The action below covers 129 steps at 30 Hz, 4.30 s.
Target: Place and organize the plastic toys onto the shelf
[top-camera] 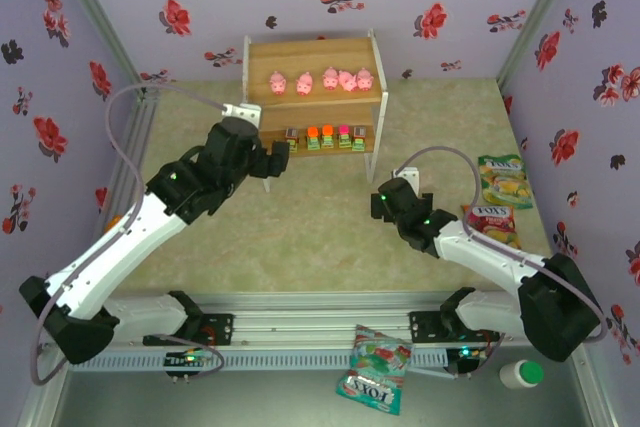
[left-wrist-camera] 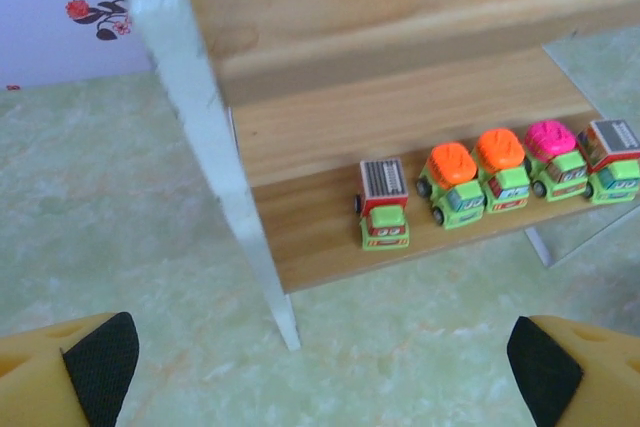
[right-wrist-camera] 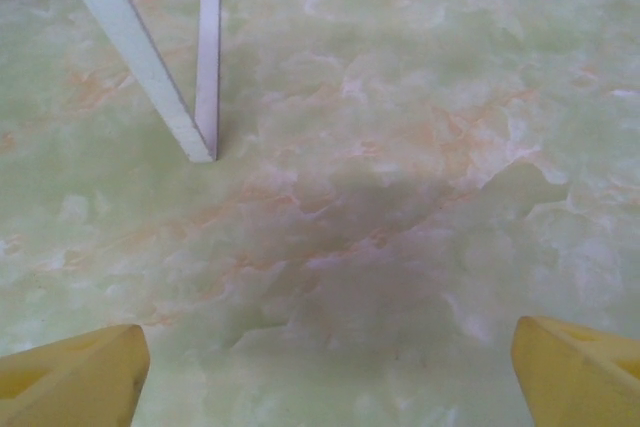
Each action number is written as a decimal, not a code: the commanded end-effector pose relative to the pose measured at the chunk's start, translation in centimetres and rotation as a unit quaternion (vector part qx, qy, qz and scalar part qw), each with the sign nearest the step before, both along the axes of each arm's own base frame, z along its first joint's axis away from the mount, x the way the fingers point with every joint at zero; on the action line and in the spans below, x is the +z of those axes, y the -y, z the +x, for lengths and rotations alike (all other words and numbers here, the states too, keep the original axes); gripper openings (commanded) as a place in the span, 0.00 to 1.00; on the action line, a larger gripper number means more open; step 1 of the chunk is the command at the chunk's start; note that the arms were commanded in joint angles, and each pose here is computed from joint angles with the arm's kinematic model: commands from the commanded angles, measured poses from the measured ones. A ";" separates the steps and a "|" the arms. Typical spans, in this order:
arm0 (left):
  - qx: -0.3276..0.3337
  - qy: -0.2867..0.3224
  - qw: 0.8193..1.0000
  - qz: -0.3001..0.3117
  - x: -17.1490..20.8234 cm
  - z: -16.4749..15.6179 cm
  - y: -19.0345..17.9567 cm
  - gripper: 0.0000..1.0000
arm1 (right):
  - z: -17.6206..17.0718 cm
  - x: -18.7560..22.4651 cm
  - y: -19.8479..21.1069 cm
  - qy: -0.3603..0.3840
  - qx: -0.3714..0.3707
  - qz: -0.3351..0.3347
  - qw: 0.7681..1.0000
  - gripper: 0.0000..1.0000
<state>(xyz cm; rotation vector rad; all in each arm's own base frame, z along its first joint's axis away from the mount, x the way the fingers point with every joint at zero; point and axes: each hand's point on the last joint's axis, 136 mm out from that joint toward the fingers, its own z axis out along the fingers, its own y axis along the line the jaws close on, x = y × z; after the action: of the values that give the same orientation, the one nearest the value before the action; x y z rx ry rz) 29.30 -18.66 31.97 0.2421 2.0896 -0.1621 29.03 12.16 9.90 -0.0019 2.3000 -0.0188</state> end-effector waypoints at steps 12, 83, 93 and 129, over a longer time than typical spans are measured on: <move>0.062 0.025 0.998 -0.018 -6.1 0.0 -3.2 1.00 | 0.0 0.8 4.0 0.029 -0.078 0.013 0.996 0.99; 0.156 0.089 0.983 0.026 -22.6 10.5 -20.3 1.00 | 10.3 -0.9 12.9 0.197 -0.062 -0.006 0.978 0.99; 0.155 0.089 0.983 0.026 -22.6 10.5 -20.3 1.00 | 10.6 -1.2 14.1 0.181 -0.080 0.018 0.980 0.99; 0.152 0.090 0.984 0.026 -22.5 10.5 -20.2 1.00 | 10.6 -1.3 14.2 0.179 -0.080 0.016 0.980 0.99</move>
<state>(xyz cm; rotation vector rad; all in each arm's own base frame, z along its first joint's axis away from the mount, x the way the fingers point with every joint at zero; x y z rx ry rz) 39.18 1.56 8.55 -0.0334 1.9535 0.1077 38.89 -2.12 7.65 0.1784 1.9654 -0.0820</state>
